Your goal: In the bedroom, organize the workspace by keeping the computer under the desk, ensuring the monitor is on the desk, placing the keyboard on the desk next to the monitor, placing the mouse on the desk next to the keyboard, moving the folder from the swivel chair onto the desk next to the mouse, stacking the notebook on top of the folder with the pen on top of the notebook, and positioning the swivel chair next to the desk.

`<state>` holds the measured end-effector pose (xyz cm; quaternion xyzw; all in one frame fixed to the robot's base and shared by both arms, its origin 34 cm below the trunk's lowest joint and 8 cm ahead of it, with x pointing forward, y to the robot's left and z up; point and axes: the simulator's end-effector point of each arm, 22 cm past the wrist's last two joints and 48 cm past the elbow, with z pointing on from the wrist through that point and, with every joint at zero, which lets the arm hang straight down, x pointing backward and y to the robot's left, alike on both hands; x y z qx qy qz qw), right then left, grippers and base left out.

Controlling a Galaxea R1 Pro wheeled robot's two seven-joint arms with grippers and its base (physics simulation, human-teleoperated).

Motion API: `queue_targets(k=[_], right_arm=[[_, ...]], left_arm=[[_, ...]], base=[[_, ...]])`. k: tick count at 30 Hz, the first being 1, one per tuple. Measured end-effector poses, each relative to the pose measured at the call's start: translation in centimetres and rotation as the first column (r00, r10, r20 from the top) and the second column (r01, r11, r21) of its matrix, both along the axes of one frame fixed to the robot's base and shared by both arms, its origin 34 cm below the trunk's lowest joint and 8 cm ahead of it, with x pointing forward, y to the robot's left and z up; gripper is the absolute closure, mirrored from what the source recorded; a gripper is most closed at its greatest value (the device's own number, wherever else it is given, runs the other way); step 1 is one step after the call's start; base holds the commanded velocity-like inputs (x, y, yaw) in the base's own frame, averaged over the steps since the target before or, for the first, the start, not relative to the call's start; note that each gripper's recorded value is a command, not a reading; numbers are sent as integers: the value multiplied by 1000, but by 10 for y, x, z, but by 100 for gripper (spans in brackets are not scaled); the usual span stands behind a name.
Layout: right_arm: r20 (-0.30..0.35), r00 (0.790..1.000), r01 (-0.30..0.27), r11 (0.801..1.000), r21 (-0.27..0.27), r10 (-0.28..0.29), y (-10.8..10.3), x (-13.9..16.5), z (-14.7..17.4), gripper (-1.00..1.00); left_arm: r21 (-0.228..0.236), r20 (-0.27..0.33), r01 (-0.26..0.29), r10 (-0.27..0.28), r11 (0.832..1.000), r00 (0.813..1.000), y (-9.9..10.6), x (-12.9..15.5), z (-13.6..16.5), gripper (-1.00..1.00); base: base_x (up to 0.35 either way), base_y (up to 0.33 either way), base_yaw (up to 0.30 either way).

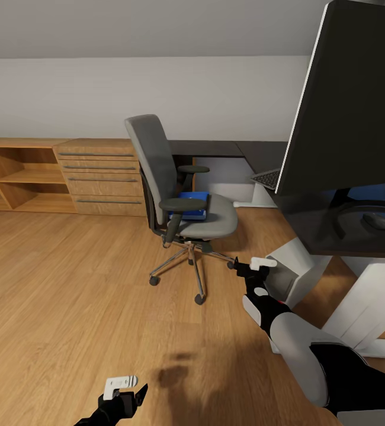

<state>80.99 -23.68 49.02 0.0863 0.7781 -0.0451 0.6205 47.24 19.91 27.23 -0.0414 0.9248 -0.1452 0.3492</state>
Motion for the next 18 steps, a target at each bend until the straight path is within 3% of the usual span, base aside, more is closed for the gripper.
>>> queue_targets(k=[18], right_arm=[[1,1000,2,1000,1,-2,0,0,0,-100]], left_arm=[[2,-1,-3,3,1000,1000,1,0,0,-100]], base=[[122,135,0]])
